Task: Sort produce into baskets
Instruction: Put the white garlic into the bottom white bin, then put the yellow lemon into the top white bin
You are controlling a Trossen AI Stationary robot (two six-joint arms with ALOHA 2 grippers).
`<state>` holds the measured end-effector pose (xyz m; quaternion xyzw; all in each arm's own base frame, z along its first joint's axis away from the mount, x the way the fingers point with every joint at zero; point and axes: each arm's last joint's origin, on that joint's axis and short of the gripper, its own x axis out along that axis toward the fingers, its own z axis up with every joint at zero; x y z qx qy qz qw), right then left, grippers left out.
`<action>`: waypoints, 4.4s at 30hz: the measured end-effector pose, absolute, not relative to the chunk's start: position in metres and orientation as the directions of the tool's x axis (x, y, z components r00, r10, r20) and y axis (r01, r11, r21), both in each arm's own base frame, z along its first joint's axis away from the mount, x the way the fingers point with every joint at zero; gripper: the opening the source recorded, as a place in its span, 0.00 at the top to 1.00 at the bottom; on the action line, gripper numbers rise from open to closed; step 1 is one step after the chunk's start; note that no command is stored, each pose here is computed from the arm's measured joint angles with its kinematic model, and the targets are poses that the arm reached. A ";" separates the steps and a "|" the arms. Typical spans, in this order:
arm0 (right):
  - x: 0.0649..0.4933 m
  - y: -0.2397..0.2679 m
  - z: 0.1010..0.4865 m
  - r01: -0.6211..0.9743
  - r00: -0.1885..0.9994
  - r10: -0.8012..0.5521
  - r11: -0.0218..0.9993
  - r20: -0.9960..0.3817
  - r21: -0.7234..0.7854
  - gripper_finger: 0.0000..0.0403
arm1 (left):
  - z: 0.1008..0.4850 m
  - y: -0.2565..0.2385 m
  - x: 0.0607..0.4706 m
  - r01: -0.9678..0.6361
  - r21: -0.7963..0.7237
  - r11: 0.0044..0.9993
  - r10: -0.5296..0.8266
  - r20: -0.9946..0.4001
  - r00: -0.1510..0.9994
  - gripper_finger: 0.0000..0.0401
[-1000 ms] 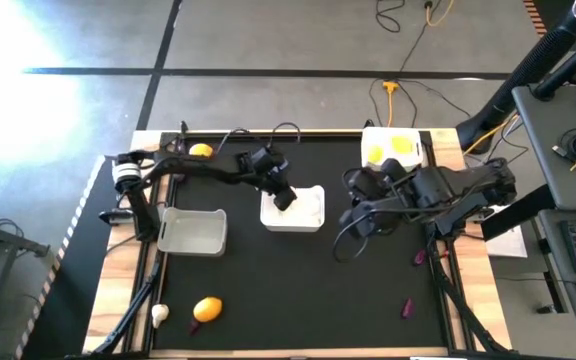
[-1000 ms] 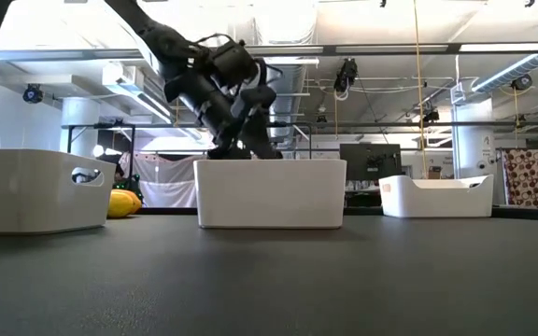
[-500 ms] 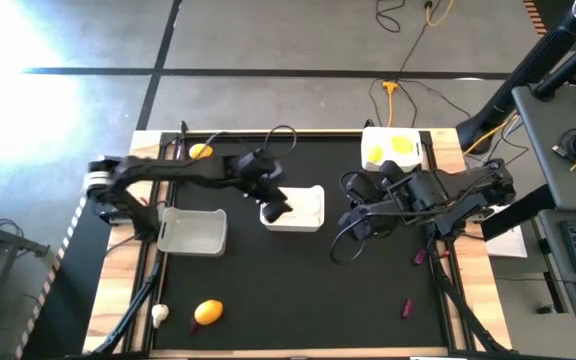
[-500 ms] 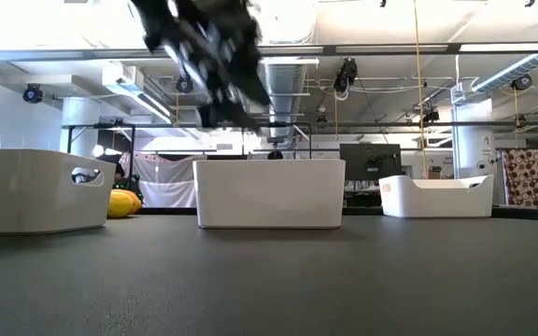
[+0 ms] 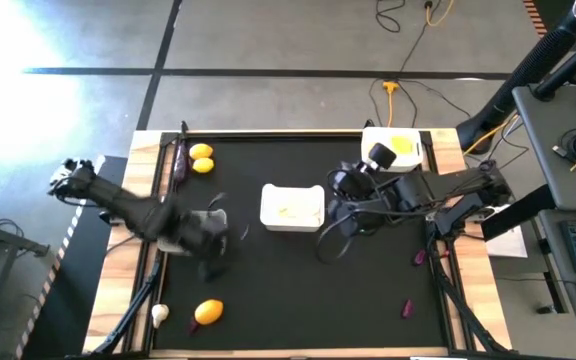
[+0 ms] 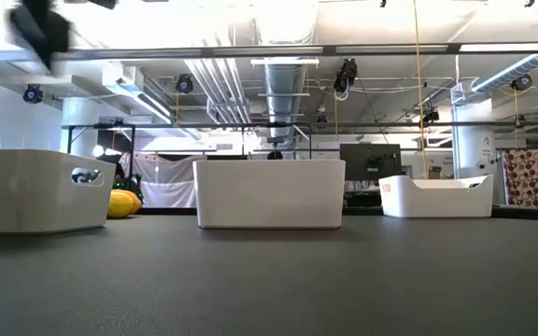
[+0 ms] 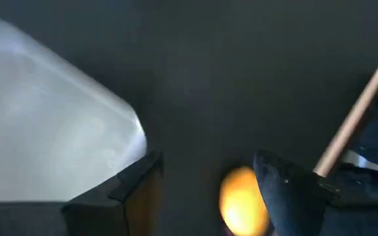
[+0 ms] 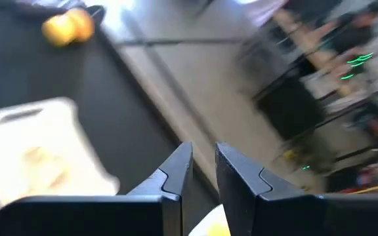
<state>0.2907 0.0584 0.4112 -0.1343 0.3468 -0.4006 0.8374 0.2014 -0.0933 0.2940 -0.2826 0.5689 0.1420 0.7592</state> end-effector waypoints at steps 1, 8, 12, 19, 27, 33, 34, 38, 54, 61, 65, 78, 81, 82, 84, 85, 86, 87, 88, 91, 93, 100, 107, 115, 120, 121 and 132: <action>0.293 0.057 0.412 0.595 0.435 -0.786 0.617 -0.439 -0.514 0.85 | 0.292 -0.105 0.196 -0.563 -0.268 0.782 -0.117 -0.950 0.290 0.45; 0.315 0.048 0.404 0.505 0.442 -0.770 0.638 -0.461 -0.581 0.85 | 0.263 -0.171 0.168 -0.706 -0.126 0.697 -0.120 -0.991 0.058 0.42; 0.326 0.048 0.394 0.442 0.443 -0.736 0.677 -0.513 -0.589 0.85 | 0.242 -0.193 0.165 -0.678 -0.026 0.735 -0.149 -0.981 -0.123 0.34; 0.342 0.052 0.376 0.417 0.422 -0.730 0.683 -0.538 -0.600 0.85 | 0.204 -0.218 0.165 -0.539 0.086 0.838 -0.173 -0.895 -0.411 0.19; 0.352 0.055 0.365 0.484 0.431 -0.681 0.728 -0.591 -0.486 0.85 | 0.172 -0.230 0.168 -0.395 0.086 0.915 -0.166 -0.811 -0.561 0.17; 0.359 0.059 0.365 0.480 0.490 -0.585 0.800 -0.646 -0.360 0.85 | 0.158 -0.234 0.155 -0.358 0.071 0.931 -0.153 -0.815 -0.559 0.17; 0.360 0.060 0.365 0.480 0.504 -0.573 0.808 -0.647 -0.341 0.85 | 0.155 -0.233 0.153 -0.363 0.061 0.930 -0.162 -0.817 -0.553 0.17; 0.363 0.061 0.367 0.489 0.532 -0.559 0.816 -0.636 -0.308 0.85 | 0.141 -0.231 0.148 -0.406 -0.013 0.914 -0.234 -0.834 -0.499 0.17; 0.369 0.051 0.370 0.391 0.552 -0.556 0.831 -0.622 -0.395 0.85 | 0.126 -0.226 0.144 -0.507 0.000 0.862 -0.298 -0.809 -0.506 0.17; 0.373 0.039 0.372 0.381 0.558 -0.570 0.822 -0.603 -0.424 0.85 | 0.115 -0.224 0.141 -0.515 -0.043 0.856 -0.358 -0.767 -0.532 0.20; 0.374 0.035 0.372 0.365 0.550 -0.577 0.816 -0.603 -0.448 0.85 | 0.111 -0.222 0.139 -0.516 -0.056 0.855 -0.379 -0.747 -0.546 0.29; 0.368 0.032 0.379 0.231 0.555 -0.579 0.796 -0.597 -0.559 0.85 | 0.153 -0.187 0.153 -0.473 0.005 0.881 -0.251 -0.842 -0.477 0.67; 0.358 0.031 0.393 0.238 0.577 -0.576 0.796 -0.579 -0.556 0.85 | 0.176 -0.162 0.158 -0.429 0.055 0.901 -0.135 -0.907 -0.399 0.67; 0.354 0.030 0.400 0.251 0.588 -0.575 0.798 -0.568 -0.548 0.85 | 0.184 -0.154 0.161 -0.408 0.052 0.912 -0.103 -0.931 -0.350 0.67; 0.344 0.028 0.415 0.282 0.606 -0.574 0.803 -0.551 -0.526 0.85 | 0.201 -0.141 0.168 -0.356 0.026 0.934 -0.055 -0.975 -0.217 0.66; 0.338 0.028 0.422 0.298 0.612 -0.574 0.805 -0.544 -0.514 0.85 | 0.209 -0.135 0.172 -0.334 0.010 0.942 -0.040 -0.989 -0.143 0.66; 0.332 0.027 0.430 0.318 0.619 -0.573 0.809 -0.537 -0.495 0.85 | 0.217 -0.128 0.176 -0.311 0.002 0.950 -0.021 -0.997 -0.072 0.66; 0.326 0.026 0.436 0.340 0.625 -0.572 0.812 -0.531 -0.474 0.85 | 0.225 -0.121 0.179 -0.285 -0.001 0.959 -0.005 -1.000 -0.010 0.66; 0.320 0.025 0.442 0.365 0.628 -0.571 0.816 -0.528 -0.448 0.85 | 0.232 -0.112 0.183 -0.266 -0.004 0.964 0.007 -0.999 0.039 0.66; 0.299 0.023 0.457 0.453 0.634 -0.568 0.823 -0.526 -0.342 0.85 | 0.250 -0.080 0.195 -0.256 0.015 0.967 0.058 -0.986 0.159 0.66; 0.286 0.022 0.463 0.514 0.635 -0.564 0.819 -0.529 -0.257 0.85 | 0.259 -0.055 0.207 -0.274 0.020 0.962 0.087 -0.969 0.233 0.66; 0.257 0.038 0.459 0.593 0.599 -0.527 0.798 -0.603 -0.110 0.85 | 0.284 0.027 0.266 -0.355 -0.215 0.910 0.092 -0.731 0.676 0.66; 0.243 0.078 0.439 0.615 0.552 -0.471 0.787 -0.688 -0.046 0.85 | 0.273 0.057 0.326 -0.366 -0.241 0.899 0.130 -0.651 0.748 0.66; 0.240 0.111 0.419 0.602 0.544 -0.433 0.798 -0.718 -0.025 0.85 | 0.224 0.063 0.367 -0.405 -0.152 0.902 0.106 -0.830 0.548 0.61; 0.239 0.115 0.417 0.598 0.547 -0.427 0.801 -0.720 -0.022 0.85 | 0.223 0.060 0.371 -0.398 -0.140 0.906 0.100 -0.845 0.526 0.47; 0.238 0.115 0.417 0.592 0.547 -0.427 0.805 -0.720 -0.028 0.85 | 0.227 0.059 0.370 -0.396 -0.141 0.907 0.096 -0.847 0.523 0.44; 0.245 0.096 0.423 0.594 0.550 -0.641 0.751 -0.535 -0.289 0.85 | 0.277 -0.016 0.318 -0.325 -0.151 0.934 -0.050 -0.952 0.300 0.31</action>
